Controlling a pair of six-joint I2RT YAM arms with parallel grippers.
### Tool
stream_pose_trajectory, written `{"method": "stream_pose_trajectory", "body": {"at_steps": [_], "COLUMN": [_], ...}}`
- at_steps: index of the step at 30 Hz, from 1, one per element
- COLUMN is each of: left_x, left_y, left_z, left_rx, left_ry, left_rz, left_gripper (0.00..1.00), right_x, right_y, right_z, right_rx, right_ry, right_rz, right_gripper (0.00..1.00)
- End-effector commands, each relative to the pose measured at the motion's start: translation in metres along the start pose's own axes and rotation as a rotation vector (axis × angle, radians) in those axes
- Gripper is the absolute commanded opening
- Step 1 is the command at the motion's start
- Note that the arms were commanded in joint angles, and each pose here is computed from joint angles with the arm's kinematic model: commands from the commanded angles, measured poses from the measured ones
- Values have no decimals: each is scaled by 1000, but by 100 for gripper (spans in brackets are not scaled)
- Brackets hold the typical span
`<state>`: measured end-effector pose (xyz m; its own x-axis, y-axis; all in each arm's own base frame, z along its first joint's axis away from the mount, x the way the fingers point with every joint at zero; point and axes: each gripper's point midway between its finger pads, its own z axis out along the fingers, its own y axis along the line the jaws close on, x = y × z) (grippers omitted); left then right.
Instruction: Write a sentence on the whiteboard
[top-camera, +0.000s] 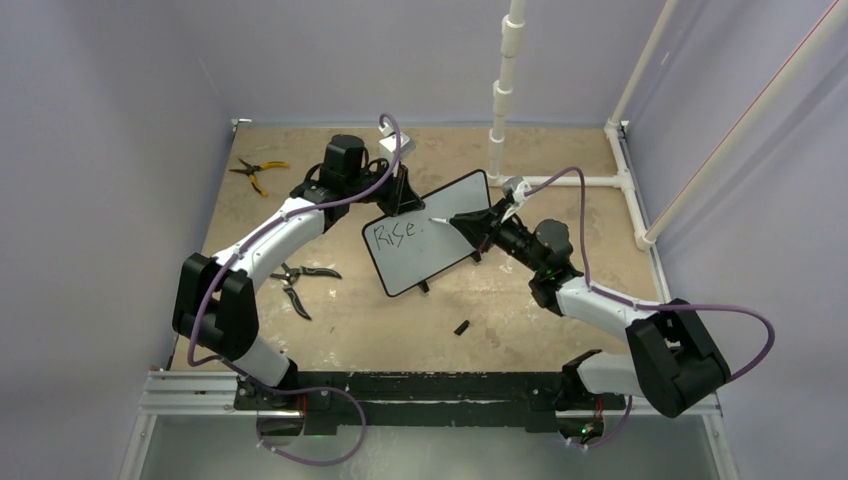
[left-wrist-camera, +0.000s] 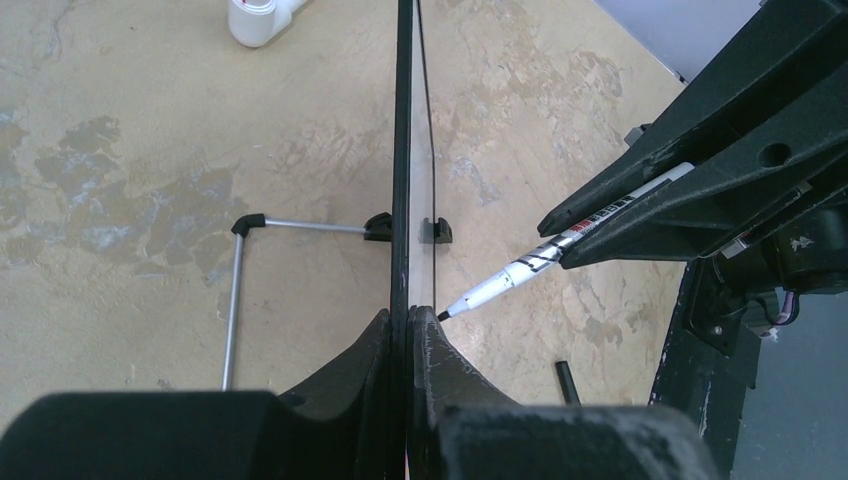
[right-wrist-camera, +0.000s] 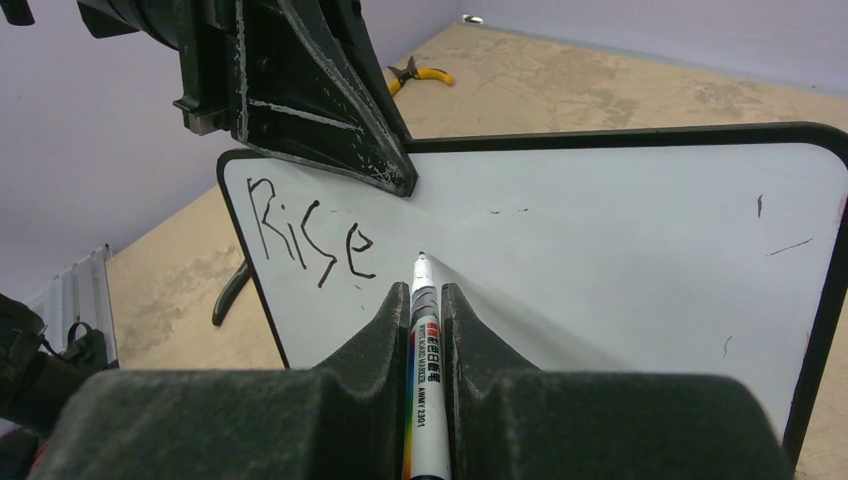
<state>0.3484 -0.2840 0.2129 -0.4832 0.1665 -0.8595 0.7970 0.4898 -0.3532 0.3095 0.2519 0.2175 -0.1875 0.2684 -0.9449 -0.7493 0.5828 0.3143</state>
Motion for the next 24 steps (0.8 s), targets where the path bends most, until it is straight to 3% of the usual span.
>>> {"method": "stream_pose_trajectory", "body": {"at_steps": [1,24], "left_x": [-13,-13], "left_y": [-5,-7], "left_z": [-1,-1], "left_rx": [22,32], "left_ry": [-33,-35], "left_rz": [61,67], "left_gripper": [0,0], "right_x": [-16,7], "right_y": [-4,-11], "right_z": [5,20], "right_rx": [15,-23], "right_ry": [-62,25], "right_rz": [-11,-20], "right_gripper": [0,0]}}
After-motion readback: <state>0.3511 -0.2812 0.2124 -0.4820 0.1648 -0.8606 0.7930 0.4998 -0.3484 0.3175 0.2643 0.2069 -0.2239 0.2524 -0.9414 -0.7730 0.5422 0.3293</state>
